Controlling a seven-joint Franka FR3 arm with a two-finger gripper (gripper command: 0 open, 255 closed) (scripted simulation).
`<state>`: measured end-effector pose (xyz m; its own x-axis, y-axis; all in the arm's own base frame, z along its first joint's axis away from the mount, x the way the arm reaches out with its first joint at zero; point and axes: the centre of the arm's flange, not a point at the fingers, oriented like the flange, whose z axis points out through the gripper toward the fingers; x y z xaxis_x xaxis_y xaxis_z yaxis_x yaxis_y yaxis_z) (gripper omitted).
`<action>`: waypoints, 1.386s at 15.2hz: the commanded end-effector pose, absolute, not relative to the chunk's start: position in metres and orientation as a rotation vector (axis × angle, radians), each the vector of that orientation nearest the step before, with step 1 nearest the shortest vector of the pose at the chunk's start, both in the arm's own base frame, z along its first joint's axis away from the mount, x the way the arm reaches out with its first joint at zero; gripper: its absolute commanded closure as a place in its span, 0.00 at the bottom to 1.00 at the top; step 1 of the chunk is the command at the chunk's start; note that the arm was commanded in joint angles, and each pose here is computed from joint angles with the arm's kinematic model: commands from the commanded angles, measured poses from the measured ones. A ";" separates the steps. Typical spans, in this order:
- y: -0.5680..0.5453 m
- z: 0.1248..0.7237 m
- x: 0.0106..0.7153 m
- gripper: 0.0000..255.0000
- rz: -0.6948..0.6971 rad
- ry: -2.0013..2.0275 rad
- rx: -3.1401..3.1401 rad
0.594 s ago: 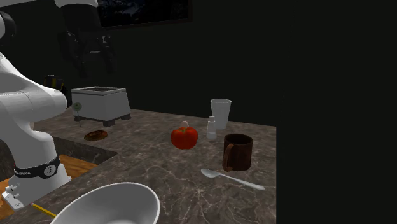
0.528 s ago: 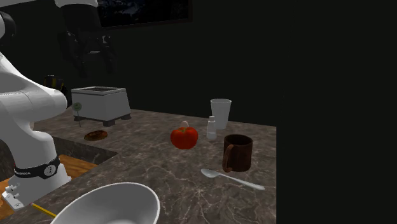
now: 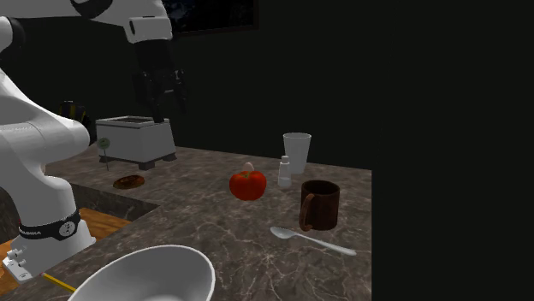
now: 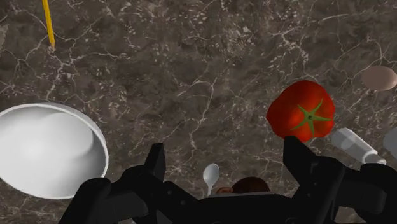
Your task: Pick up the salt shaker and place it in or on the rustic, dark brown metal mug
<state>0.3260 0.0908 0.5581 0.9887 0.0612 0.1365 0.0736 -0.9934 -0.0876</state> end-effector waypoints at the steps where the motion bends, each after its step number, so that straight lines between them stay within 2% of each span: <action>1: 0.112 0.545 0.333 0.00 -0.216 -0.094 -3.037; 21: 0.330 0.429 0.411 0.00 -0.317 -0.025 -3.012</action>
